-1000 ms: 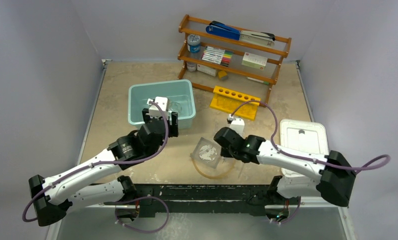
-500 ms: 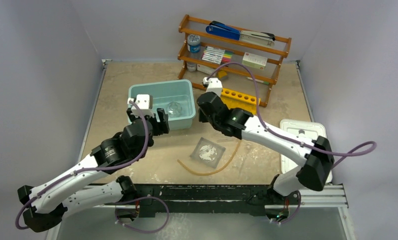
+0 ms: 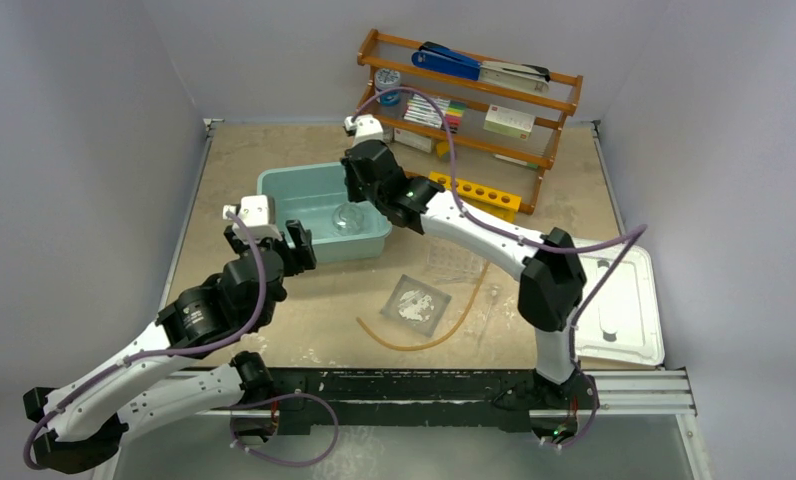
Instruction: Organize the chemistry lab equipment
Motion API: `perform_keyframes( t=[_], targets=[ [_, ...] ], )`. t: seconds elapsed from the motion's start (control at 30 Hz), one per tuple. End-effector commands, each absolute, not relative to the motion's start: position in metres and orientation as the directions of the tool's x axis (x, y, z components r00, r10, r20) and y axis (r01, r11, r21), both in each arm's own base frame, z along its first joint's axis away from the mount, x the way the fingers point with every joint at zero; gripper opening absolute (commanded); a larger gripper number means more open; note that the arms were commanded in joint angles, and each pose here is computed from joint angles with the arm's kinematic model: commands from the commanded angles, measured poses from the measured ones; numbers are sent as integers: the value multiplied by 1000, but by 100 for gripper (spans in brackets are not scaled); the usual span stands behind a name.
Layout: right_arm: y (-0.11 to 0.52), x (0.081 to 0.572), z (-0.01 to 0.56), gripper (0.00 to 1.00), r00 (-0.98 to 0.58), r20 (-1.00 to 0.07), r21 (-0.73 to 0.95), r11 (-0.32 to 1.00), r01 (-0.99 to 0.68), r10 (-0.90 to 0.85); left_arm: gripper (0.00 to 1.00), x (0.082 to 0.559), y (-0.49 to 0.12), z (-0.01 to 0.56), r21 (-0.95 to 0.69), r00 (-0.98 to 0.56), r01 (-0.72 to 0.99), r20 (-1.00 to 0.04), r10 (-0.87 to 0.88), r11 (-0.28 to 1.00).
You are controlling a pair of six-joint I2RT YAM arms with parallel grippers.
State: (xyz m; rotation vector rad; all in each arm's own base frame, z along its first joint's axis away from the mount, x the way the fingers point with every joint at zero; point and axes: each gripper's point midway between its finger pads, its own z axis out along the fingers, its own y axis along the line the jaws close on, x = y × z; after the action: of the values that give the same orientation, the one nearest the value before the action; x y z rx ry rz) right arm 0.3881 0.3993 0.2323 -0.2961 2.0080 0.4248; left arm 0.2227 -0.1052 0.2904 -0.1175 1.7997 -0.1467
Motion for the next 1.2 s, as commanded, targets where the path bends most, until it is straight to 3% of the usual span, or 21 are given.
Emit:
perform_keyframes(
  t=[0.0, 0.5, 0.87, 0.93, 1.03, 1.17],
  targets=[
    [436, 404, 254, 0, -386, -922, 164, 860, -483, -42, 68, 221, -90, 305, -204, -190, -59, -959, -211, 977],
    [472, 435, 147, 0, -509, -844, 161, 826, -540, -168, 69, 226, -85, 290, -131, -204, -122, -967, -154, 984],
    [480, 438, 145, 3, -491, -852, 155, 806, -571, -183, 70, 235, -99, 285, -116, -215, -118, -967, -139, 986],
    [482, 438, 147, 12, -487, -855, 159, 801, -577, -181, 70, 236, -102, 283, -115, -221, -112, -966, -137, 987],
    [484, 437, 153, 37, -477, -861, 163, 791, -590, -178, 70, 237, -105, 282, -120, -222, -108, -965, -142, 987],
    [479, 434, 185, 49, -441, -886, 169, 789, -591, -141, 70, 240, -112, 278, -123, -228, -91, -963, -141, 988]
  ],
)
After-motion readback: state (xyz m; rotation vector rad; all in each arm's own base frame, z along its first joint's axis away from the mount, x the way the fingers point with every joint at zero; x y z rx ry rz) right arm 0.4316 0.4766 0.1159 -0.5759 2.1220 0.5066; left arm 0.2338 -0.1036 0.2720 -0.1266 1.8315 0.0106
